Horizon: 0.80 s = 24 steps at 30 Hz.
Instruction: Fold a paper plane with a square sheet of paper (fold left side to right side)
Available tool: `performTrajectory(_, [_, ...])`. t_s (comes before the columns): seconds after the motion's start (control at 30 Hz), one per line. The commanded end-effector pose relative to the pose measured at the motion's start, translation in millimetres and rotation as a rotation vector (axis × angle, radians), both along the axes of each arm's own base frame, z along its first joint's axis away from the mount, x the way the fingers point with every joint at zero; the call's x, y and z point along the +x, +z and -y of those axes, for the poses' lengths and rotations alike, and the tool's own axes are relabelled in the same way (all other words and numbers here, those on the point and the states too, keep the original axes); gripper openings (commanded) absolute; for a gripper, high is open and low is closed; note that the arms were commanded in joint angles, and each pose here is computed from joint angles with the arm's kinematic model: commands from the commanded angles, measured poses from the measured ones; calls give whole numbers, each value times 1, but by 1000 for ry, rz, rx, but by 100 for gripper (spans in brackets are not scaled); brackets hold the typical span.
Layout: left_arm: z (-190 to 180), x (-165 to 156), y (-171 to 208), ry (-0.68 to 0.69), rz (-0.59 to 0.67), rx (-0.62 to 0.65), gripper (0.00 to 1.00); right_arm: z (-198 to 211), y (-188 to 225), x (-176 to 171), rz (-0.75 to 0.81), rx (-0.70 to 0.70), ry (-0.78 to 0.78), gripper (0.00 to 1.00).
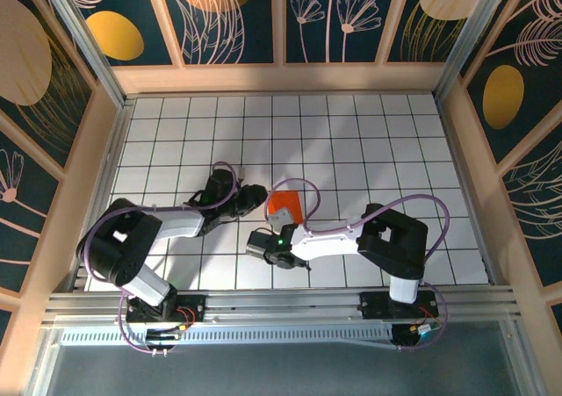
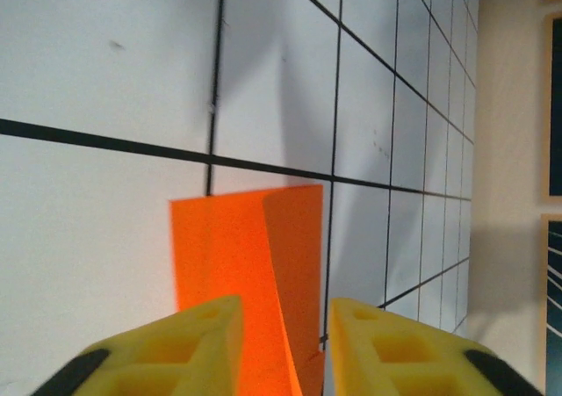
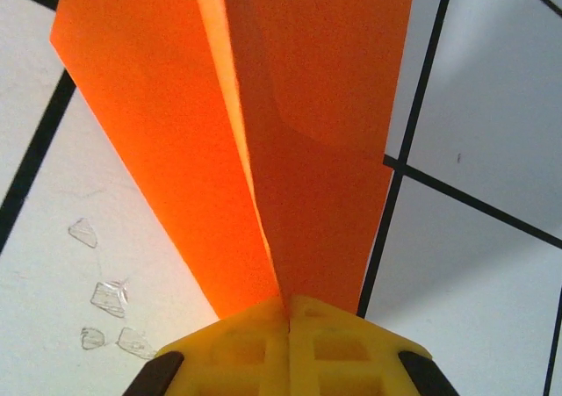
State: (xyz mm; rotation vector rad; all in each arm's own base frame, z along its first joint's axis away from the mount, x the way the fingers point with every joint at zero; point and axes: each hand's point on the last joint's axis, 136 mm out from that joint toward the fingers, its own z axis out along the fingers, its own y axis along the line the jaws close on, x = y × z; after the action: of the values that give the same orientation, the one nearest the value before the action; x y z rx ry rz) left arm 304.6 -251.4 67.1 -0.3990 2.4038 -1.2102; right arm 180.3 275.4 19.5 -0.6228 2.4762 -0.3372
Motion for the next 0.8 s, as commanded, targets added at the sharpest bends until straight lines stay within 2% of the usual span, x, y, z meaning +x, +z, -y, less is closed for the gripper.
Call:
performTrajectory(0.0, [-22,-4,0,23,5,40,36,0,2,0,-14,32,3,0])
performTrajectory(0.23, [-45,-12,-1,36,10,70,40,-18,9,-7,-168,257,69,0])
performTrajectory(0.5, [-41,-26,-3,-42,28,66,38,-28,11,-17,-356,495,152,0])
performTrajectory(0.77, [-38,-37,2,-73,35,27,36,-29,15,-18,-458,670,185,0])
